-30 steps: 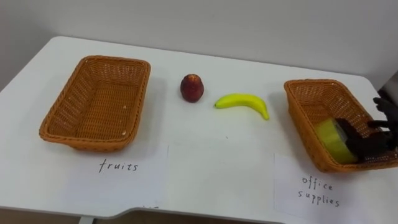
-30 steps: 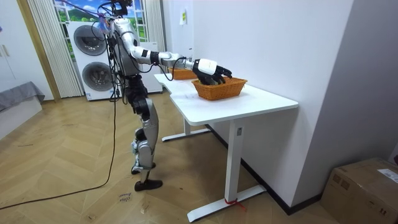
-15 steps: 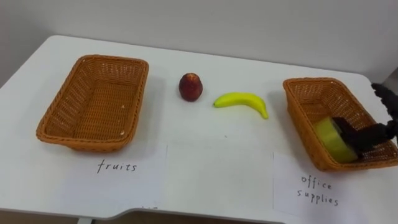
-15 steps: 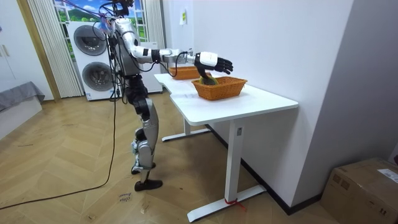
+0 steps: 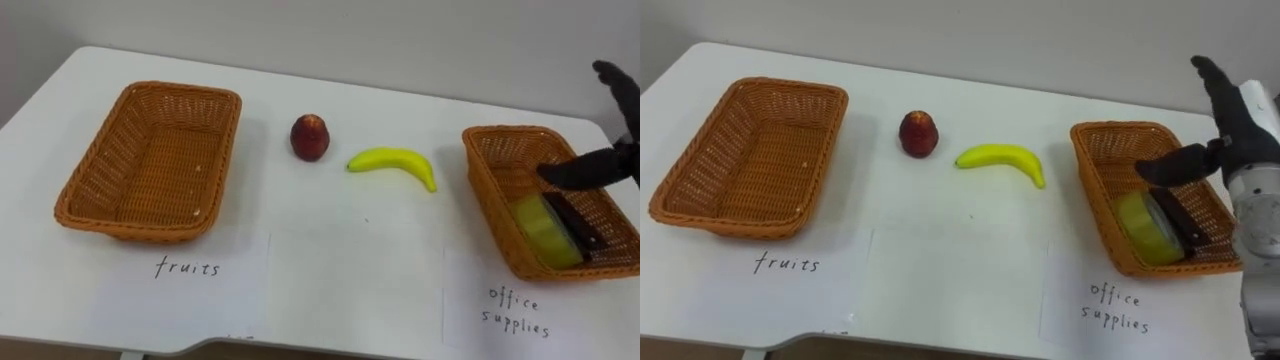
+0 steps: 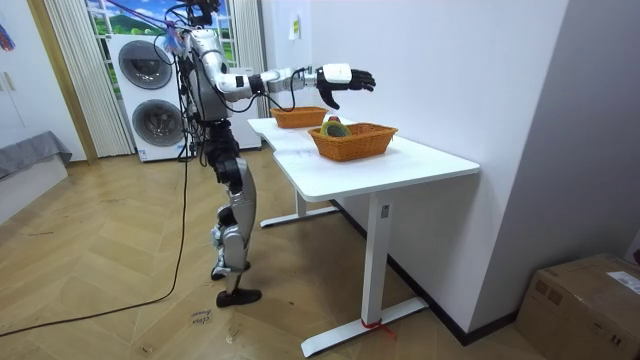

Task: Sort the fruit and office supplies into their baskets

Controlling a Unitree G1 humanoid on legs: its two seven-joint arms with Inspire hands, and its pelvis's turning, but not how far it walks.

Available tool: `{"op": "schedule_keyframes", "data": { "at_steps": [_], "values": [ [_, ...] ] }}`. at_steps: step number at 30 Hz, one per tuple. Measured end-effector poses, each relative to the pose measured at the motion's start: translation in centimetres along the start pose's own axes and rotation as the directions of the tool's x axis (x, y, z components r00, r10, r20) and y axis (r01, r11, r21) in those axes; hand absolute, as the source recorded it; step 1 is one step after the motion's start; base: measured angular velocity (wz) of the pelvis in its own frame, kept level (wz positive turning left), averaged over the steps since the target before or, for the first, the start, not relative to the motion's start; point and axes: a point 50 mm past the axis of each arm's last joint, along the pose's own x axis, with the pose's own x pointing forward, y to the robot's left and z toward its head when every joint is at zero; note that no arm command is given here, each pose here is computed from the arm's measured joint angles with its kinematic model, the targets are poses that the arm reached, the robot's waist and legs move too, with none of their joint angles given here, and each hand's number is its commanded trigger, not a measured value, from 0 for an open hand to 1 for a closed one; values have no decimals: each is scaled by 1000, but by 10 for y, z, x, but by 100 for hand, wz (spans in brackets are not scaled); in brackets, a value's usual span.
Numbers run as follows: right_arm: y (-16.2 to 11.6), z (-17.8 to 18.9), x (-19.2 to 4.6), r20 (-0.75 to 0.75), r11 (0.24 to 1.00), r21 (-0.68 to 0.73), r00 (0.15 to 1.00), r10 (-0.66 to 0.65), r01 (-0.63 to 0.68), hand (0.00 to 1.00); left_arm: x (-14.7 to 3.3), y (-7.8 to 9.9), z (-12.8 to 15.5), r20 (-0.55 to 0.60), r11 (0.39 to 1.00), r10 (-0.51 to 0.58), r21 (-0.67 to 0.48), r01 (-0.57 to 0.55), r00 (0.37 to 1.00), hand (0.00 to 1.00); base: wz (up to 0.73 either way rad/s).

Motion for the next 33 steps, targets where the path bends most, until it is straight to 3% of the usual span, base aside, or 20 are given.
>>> {"op": "schedule_keyframes", "data": {
  "at_steps": [15,27,33],
  "values": [
    [-12,40,2,169,997,-35,983,-69,76,0,0,-7,5,32,1000,-19,20,18,999,0,-3],
    [8,77,13,289,998,-64,957,11,8,0,0,-9,-1,12,999,-27,45,26,1000,0,6],
    [11,76,21,274,997,-73,961,21,-1,0,-1,-8,-5,-4,996,-41,81,42,999,0,15]
  ]
}}
